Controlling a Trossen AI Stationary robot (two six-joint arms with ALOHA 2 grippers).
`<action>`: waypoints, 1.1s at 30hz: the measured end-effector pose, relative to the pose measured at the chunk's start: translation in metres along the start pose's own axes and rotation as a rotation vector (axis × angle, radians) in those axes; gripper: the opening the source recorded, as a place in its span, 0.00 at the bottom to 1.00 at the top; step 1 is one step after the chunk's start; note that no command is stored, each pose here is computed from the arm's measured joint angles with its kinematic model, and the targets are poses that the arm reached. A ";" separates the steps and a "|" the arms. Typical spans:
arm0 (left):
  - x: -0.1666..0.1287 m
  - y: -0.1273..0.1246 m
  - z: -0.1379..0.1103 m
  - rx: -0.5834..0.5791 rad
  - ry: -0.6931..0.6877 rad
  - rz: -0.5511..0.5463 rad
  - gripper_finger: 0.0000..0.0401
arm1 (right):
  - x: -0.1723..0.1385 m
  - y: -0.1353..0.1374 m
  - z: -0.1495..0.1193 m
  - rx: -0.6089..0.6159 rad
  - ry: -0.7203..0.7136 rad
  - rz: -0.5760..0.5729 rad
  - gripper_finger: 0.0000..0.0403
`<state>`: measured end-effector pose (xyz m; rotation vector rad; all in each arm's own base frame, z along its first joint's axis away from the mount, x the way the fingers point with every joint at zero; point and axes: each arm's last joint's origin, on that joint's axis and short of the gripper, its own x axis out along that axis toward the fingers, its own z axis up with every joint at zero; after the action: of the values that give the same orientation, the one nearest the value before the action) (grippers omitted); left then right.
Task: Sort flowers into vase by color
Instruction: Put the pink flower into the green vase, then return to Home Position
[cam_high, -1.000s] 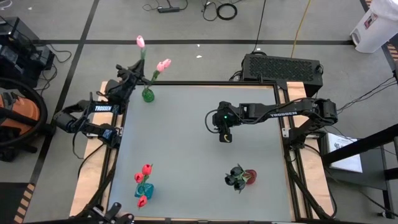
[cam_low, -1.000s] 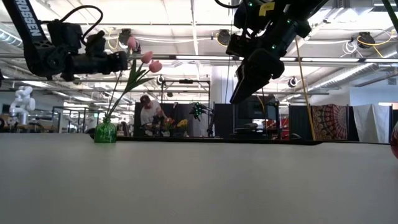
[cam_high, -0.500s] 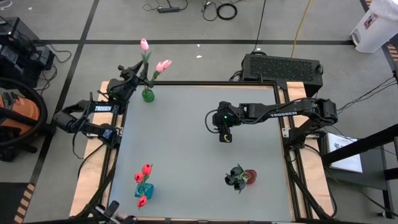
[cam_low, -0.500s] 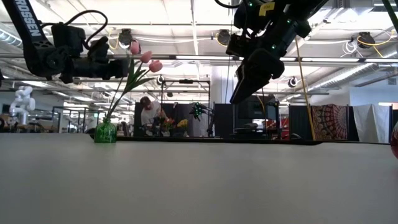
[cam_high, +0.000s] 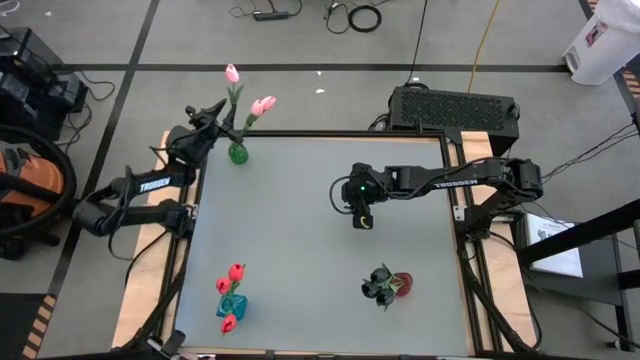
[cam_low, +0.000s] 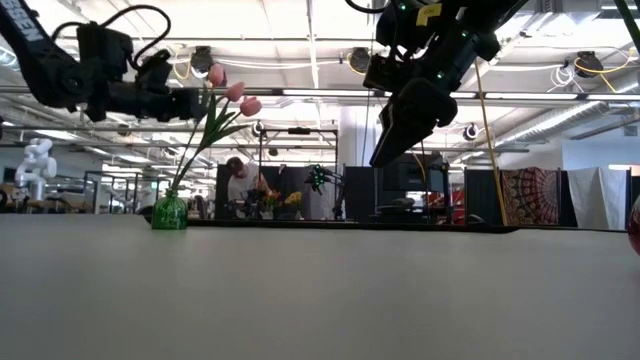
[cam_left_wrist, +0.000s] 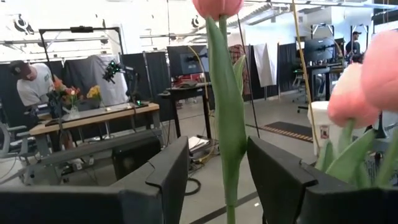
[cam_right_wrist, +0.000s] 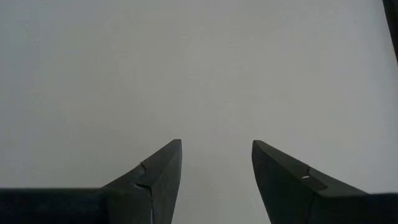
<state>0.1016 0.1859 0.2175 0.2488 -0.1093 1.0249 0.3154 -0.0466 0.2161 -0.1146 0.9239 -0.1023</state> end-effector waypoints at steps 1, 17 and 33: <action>-0.002 0.000 0.003 0.000 0.003 -0.001 0.43 | 0.000 0.000 0.000 0.000 0.000 0.000 0.46; -0.034 0.003 0.037 0.002 -0.006 -0.006 0.43 | 0.000 0.000 0.000 0.000 0.000 0.000 0.46; -0.041 0.002 0.037 -0.011 0.041 -0.020 0.43 | 0.000 0.000 0.000 0.000 0.000 0.000 0.46</action>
<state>0.0795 0.1439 0.2453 0.2185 -0.0756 1.0090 0.3154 -0.0467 0.2161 -0.1147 0.9239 -0.1024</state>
